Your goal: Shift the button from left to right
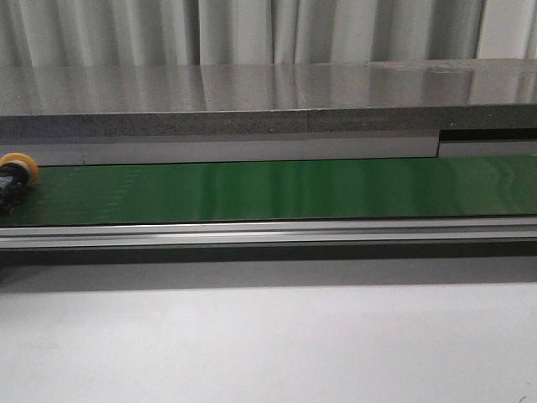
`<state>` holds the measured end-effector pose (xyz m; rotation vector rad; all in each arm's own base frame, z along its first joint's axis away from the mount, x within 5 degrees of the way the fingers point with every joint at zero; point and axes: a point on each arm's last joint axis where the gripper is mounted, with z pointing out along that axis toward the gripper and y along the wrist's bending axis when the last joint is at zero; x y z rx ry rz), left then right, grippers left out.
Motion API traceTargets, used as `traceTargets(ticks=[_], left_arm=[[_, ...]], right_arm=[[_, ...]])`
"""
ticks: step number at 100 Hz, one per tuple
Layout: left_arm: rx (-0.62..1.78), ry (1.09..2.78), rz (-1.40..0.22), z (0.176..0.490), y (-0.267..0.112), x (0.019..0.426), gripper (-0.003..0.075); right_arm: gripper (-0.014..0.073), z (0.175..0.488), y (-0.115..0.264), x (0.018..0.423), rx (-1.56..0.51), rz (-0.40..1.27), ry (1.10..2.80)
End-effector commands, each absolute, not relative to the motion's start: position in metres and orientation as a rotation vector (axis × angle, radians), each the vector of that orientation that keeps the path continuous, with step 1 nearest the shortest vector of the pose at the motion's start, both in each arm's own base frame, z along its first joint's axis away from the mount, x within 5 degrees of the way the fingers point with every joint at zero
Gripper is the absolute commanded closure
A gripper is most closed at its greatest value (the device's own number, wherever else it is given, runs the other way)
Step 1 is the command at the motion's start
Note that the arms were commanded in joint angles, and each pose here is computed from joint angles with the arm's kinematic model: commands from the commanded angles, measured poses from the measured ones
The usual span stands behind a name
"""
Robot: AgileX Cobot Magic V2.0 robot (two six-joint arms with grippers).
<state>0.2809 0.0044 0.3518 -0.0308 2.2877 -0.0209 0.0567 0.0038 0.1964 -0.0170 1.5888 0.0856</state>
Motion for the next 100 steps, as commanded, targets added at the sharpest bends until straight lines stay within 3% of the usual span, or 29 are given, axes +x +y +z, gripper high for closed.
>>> traceTargets(ticks=[1, 29, 70, 100], left_arm=[[-0.006, 2.060, -0.050, 0.386, -0.004, 0.256, 0.0061], [0.073, 1.731, -0.075, 0.398, -0.016, 0.181, 0.0061], [0.071, 1.570, -0.068, 0.350, -0.009, 0.103, 0.0061], [0.067, 1.548, -0.071, 0.309, -0.007, 0.076, 0.0061]], right_arm=[[0.0663, 0.211, 0.004, 0.054, -0.024, 0.082, 1.464], [0.0663, 0.211, 0.004, 0.054, -0.024, 0.082, 1.464], [0.0663, 0.211, 0.004, 0.054, -0.024, 0.082, 1.464], [0.0663, 0.211, 0.004, 0.054, -0.024, 0.082, 1.464]])
